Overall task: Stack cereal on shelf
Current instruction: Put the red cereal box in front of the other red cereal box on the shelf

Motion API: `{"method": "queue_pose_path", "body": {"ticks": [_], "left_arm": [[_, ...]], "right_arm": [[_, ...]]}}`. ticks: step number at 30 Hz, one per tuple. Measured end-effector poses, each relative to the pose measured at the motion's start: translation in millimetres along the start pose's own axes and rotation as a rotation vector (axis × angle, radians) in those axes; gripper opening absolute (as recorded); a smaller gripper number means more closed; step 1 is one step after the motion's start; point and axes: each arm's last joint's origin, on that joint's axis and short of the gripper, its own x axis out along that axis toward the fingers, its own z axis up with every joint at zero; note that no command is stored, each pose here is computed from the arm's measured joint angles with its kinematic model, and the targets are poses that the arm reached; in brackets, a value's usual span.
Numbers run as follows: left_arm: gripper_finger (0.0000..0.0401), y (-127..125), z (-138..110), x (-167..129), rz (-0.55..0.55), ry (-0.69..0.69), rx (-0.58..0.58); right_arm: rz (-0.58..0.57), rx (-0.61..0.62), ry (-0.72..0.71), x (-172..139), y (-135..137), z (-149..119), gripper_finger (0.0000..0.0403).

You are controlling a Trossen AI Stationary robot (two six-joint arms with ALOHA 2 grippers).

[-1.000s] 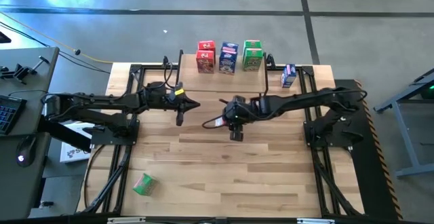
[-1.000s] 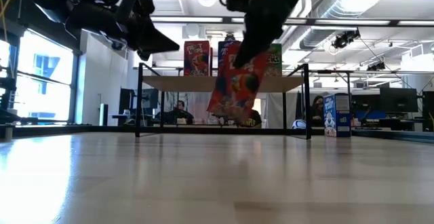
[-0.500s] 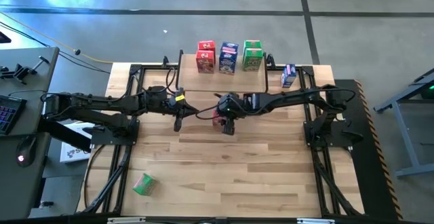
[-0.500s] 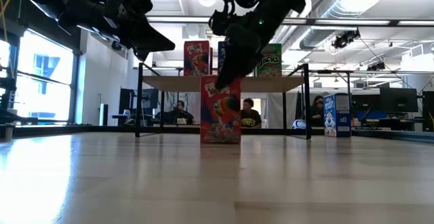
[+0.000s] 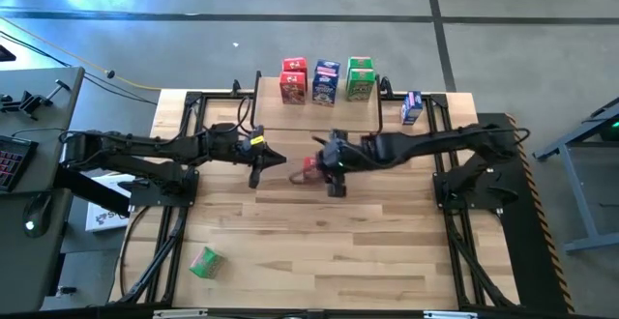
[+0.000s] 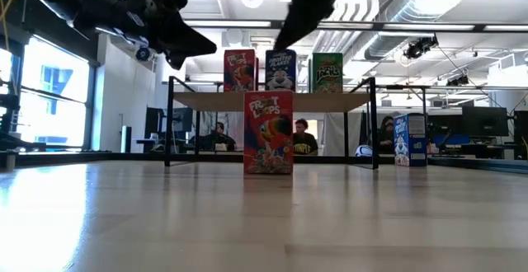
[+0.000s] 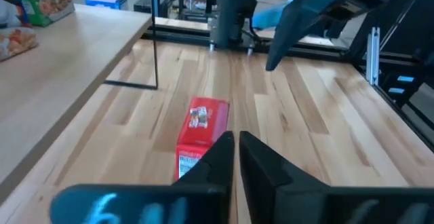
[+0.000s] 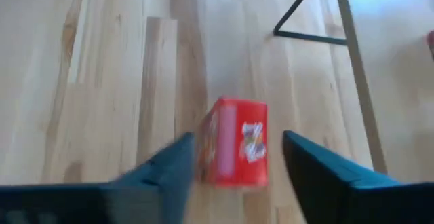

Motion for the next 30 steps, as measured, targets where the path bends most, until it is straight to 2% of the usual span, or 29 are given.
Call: {"method": "queue_pose_path", "body": {"ticks": [3,6,8,9,14,18,25,30], "left_arm": [[0.0003,1,5,4,0.000,-0.004,-0.008],[0.0013,0,10,12,-0.006,0.004,-0.008],[0.0023,0,15,21,-0.013,0.013,-0.004],[0.0029,0,17,25,-0.016,0.023,0.000],[0.0075,-3,28,48,-0.035,0.103,0.043],[0.0123,-5,39,63,-0.047,0.178,0.077],[0.0211,-4,42,85,-0.056,0.355,0.085],[0.0264,-3,42,100,0.027,0.419,0.117]], "right_arm": [[0.012,0.025,0.011,-8,11,-19,0.0118],[-0.007,0.084,-0.029,-11,20,-41,0.0044],[-0.005,0.120,-0.088,-12,27,-54,0.0012],[0.006,0.135,-0.121,-12,31,-61,0.0007],[0.026,0.212,-0.265,-12,49,-92,0.0033],[0.027,0.239,-0.319,-12,58,-110,0.0035],[0.024,0.245,-0.337,-11,66,-122,0.0022],[0.029,0.217,-0.342,-12,70,-122,0.0018]]}}
